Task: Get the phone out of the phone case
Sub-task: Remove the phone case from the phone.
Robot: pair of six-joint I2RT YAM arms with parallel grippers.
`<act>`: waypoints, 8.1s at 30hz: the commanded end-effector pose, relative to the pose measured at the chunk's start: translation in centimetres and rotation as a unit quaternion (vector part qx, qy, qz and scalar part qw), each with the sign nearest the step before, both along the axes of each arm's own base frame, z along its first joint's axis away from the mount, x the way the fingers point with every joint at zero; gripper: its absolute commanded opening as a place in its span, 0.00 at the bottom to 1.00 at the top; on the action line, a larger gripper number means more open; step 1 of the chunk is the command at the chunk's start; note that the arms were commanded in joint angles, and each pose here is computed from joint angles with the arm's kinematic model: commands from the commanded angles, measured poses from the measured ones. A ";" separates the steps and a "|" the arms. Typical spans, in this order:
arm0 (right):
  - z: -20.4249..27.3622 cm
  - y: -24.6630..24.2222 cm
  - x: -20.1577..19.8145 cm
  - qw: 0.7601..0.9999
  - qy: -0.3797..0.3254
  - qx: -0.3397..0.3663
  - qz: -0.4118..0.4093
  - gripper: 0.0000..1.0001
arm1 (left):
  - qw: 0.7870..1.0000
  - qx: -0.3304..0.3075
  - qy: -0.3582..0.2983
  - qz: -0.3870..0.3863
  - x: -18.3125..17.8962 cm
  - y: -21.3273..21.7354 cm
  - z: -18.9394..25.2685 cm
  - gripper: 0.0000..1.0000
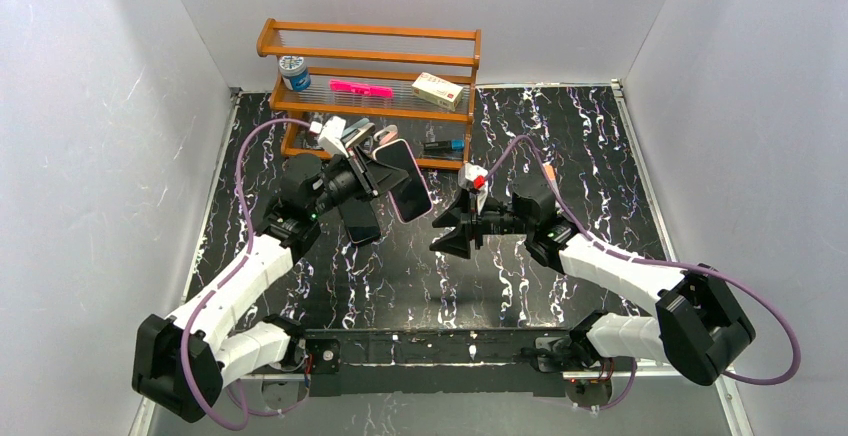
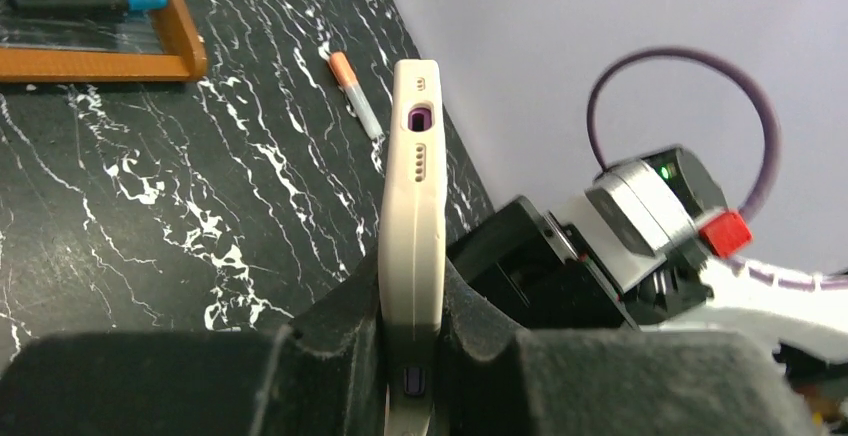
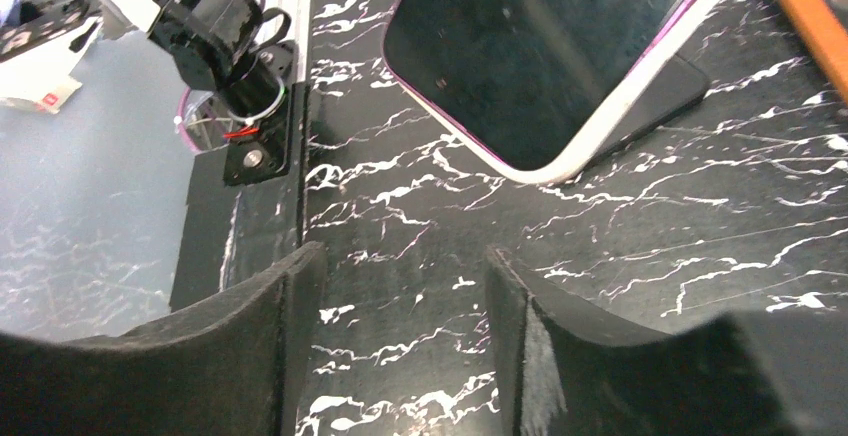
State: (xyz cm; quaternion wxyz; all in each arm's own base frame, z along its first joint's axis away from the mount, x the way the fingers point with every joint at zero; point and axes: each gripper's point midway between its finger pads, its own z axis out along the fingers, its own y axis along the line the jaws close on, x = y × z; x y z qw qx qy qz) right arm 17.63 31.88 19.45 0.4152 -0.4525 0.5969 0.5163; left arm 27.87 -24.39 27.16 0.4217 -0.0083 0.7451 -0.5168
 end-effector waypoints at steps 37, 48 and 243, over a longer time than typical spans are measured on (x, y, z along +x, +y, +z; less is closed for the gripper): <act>5.9 1.6 -1.0 0.987 -0.052 0.019 0.150 0.46 | 0.948 0.043 -0.208 -0.238 -6.4 -2.3 6.6 0.00; 5.2 1.7 -0.8 0.987 -0.043 0.007 0.153 0.31 | 0.946 0.050 -0.213 -0.238 -6.6 -2.1 6.5 0.00; 5.8 0.4 5.5 0.875 0.331 0.263 -0.235 0.01 | 0.977 0.113 -0.018 0.181 -0.2 6.3 -4.5 0.91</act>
